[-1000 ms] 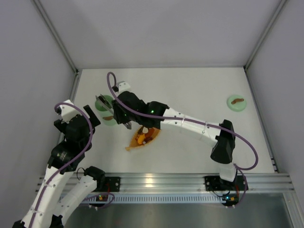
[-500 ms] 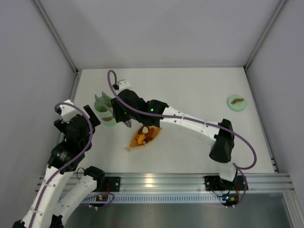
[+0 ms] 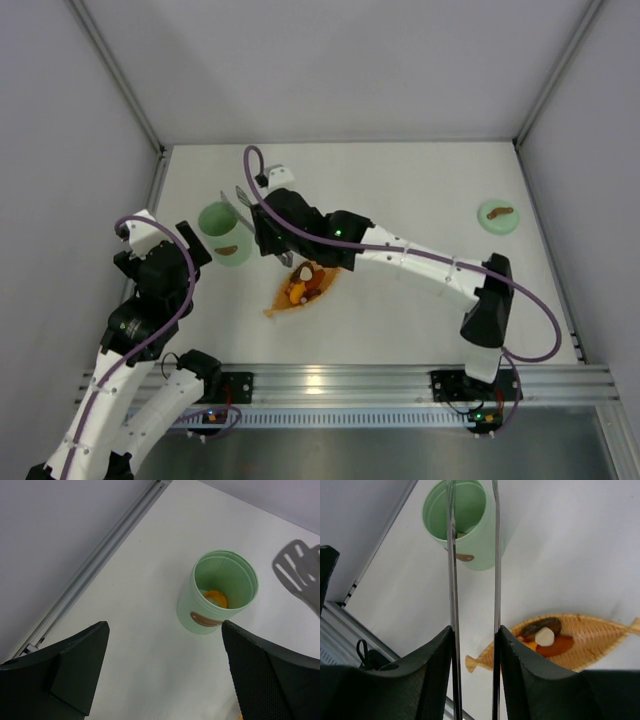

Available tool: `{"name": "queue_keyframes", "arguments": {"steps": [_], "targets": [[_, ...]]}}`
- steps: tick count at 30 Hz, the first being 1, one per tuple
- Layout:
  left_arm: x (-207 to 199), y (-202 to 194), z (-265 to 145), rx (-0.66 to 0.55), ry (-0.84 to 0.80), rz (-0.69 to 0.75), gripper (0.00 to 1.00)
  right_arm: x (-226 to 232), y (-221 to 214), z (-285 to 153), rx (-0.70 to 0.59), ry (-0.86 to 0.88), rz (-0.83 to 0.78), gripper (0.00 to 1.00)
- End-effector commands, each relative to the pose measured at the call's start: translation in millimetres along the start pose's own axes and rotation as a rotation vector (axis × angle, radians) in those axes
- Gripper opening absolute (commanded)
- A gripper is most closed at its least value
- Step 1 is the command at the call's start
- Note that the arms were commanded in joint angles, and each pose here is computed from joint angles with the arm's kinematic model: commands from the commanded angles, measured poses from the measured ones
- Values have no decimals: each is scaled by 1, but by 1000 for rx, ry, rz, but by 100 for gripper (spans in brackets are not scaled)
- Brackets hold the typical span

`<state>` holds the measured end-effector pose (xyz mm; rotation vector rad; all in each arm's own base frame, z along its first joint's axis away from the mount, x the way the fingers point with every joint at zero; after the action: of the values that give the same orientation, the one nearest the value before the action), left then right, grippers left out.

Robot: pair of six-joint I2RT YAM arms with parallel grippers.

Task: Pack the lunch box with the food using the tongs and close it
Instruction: Pick up the fake food from the plate.

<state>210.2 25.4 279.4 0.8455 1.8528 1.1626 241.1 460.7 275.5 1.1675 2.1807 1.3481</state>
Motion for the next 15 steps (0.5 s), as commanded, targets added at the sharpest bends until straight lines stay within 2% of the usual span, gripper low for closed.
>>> {"name": "queue_keyframes", "arguments": {"steps": [1,7,15], "targets": [[0,2,1,-10,0,-2,99,-36,31,-64,-108,-66,65,40],[-1,2,0,-11,-5,-5,99,-80,-34,-104,-23,-157,93,40],[-1,3,0,-11,-6,-5,99,-97,-126,-111,122,-180,119,41]]}}
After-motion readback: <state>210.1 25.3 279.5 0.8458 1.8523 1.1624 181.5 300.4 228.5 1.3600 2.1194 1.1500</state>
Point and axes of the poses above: each gripper's point midway between its finger pads, its own z axis out along the fingers, its own x axis along the line the jaws close on, y = z × x, the point moved 1 cm from there along -z, back along the fingers, and after that the axes turned 8 degrees about -z, right-handed, at the moved point
